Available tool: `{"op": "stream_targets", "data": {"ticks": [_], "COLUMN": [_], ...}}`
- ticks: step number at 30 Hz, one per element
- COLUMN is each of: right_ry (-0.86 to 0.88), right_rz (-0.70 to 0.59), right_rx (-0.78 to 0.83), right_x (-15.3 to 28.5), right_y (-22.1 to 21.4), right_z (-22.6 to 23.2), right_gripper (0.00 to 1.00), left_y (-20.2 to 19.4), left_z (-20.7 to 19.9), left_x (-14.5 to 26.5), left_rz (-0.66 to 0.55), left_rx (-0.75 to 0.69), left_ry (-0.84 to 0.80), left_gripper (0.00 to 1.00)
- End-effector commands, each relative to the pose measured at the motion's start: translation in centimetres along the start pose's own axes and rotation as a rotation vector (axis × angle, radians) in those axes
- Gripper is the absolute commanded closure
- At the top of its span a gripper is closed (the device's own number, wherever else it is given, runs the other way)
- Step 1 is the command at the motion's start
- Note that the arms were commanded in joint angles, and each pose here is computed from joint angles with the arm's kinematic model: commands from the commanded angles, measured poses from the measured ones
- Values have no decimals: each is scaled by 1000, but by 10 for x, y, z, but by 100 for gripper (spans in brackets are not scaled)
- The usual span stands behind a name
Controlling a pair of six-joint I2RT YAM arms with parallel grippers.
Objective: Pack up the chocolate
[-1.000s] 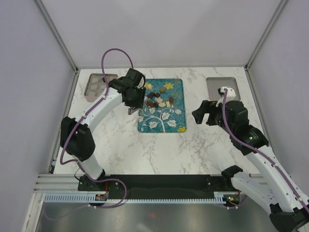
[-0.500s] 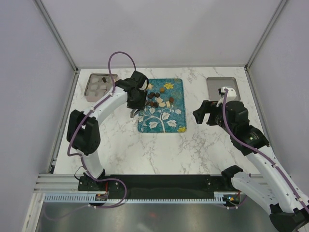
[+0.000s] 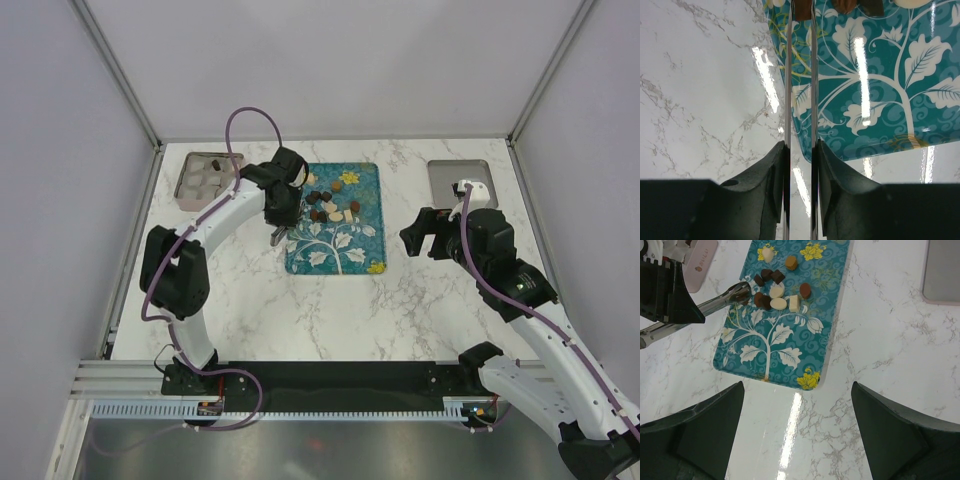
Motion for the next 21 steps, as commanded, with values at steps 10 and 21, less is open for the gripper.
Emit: {"op": "stream_targets", "data": {"ticks": [10,21], "right_ry": [21,62], "right_rz": [-54,-41], "right_rx": [-9,-17], "right_x": [6,2], "right_y": [16,13], "right_z": [8,13], "right_gripper": [3,3], "left_y": [68,92], "left_z": [61,211], "left_x": [79,75], "left_rz": [-248,-289], "left_rx": [95,342], "left_ry": [93,270], "left_gripper": [71,71]}}
Point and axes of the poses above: each gripper's point midway between its finger pads, its own x axis back along the fingers, its own z axis along the line the jaws close on, y = z × x, the point moved 3 cm from there along x, back along the fingers, and after that the axes turned 8 degrees about -x, right-handed, at the moved point
